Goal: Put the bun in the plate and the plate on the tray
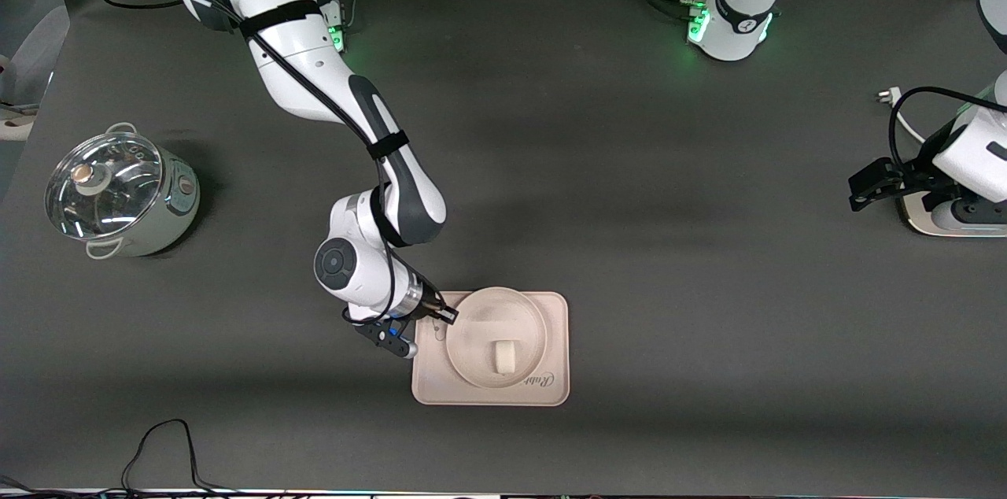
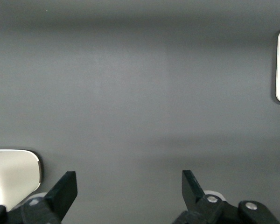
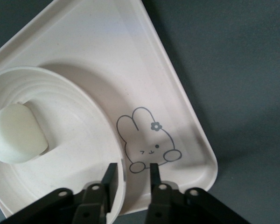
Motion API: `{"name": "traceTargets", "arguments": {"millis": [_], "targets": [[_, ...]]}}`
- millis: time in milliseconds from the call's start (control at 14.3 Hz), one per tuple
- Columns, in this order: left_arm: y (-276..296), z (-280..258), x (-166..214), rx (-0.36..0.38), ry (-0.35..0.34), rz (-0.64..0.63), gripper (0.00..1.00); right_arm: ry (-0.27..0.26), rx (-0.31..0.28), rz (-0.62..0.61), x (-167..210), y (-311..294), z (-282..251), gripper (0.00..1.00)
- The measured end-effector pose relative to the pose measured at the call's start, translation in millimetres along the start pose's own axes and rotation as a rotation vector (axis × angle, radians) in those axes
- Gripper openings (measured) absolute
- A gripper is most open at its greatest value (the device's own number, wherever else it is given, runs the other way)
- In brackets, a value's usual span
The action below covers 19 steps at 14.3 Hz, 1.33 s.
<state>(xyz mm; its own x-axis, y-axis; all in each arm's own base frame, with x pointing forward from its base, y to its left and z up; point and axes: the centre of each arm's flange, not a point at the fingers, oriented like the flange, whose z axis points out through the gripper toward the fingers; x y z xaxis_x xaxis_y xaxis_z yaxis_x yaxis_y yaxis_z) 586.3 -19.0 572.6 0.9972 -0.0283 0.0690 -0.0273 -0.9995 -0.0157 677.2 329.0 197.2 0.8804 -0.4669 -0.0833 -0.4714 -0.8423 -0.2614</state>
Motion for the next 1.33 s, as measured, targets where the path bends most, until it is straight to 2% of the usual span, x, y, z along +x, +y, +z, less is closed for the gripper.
{"name": "traceTargets", "arguments": {"millis": [420, 560, 700, 1051, 1331], "targets": [[0.6, -0.2, 0.0, 0.000, 0.001, 0.001, 1.00, 0.024, 0.033, -0.004, 9.4, -10.0, -23.0, 0.97], [0.9, -0.2, 0.0, 0.000, 0.001, 0.002, 1.00, 0.018, 0.045, -0.002, 21.7, -10.0, -53.3, 1.00], [1.3, -0.3, 0.0, 0.000, 0.001, 0.002, 1.00, 0.002, 0.046, -0.061, 33.0, -6.9, -93.9, 1.00], [1.7, -0.4, 0.0, 0.000, 0.001, 0.003, 1.00, 0.018, -0.076, -0.244, 62.1, 31.4, -231.5, 1.00], [2.2, -0.8, 0.0, -0.001, 0.003, 0.004, 1.00, 0.017, -0.129, -0.333, 66.2, 68.1, -327.0, 1.00]]}}
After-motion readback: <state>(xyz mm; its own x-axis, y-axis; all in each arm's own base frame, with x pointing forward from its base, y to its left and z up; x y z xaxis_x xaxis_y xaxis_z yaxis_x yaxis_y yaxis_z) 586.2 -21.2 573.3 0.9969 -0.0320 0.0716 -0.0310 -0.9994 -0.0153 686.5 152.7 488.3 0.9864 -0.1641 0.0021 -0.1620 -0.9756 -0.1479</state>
